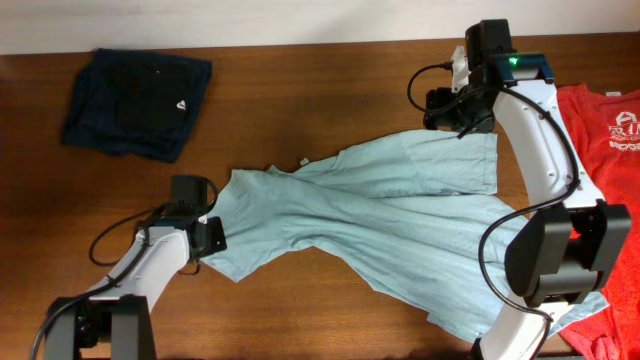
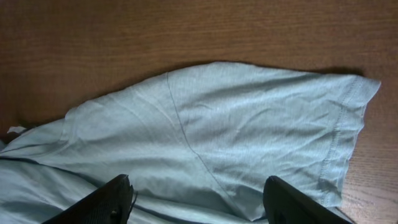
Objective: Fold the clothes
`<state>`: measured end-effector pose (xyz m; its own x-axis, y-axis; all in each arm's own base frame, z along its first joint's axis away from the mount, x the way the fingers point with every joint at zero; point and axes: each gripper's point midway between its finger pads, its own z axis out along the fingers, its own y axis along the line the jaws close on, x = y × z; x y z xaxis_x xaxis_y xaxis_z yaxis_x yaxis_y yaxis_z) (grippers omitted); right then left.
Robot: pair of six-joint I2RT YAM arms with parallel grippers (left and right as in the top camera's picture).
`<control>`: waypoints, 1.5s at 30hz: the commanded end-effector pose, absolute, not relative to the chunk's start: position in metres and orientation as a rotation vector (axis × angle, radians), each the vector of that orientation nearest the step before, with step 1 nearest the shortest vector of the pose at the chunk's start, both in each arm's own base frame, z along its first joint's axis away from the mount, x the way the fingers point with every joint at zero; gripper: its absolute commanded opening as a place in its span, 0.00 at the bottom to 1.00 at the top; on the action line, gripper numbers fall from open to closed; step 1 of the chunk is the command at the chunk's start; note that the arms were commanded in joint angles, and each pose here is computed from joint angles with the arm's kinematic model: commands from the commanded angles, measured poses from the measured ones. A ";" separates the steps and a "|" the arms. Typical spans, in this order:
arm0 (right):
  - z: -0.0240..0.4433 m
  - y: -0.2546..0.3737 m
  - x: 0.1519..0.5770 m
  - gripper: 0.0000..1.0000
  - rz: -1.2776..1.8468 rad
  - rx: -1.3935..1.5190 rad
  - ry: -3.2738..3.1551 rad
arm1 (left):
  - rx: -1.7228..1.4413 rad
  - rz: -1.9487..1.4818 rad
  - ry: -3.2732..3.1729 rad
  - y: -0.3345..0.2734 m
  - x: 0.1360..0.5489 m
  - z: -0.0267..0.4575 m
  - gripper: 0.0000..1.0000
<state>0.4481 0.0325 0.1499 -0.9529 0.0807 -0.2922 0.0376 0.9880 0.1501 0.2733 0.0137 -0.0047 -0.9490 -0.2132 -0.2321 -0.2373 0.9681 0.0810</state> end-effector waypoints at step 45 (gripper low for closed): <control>0.157 -0.119 0.366 0.99 -0.205 0.698 2.969 | 0.559 -0.493 2.318 -0.207 0.419 0.125 0.00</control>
<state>0.3655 -0.1163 0.1383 -0.9045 0.4223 -0.0593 0.4265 0.8973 -0.1137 0.4171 -0.1838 0.1358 -0.6834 0.1723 -0.7094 0.4500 0.8646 -0.2235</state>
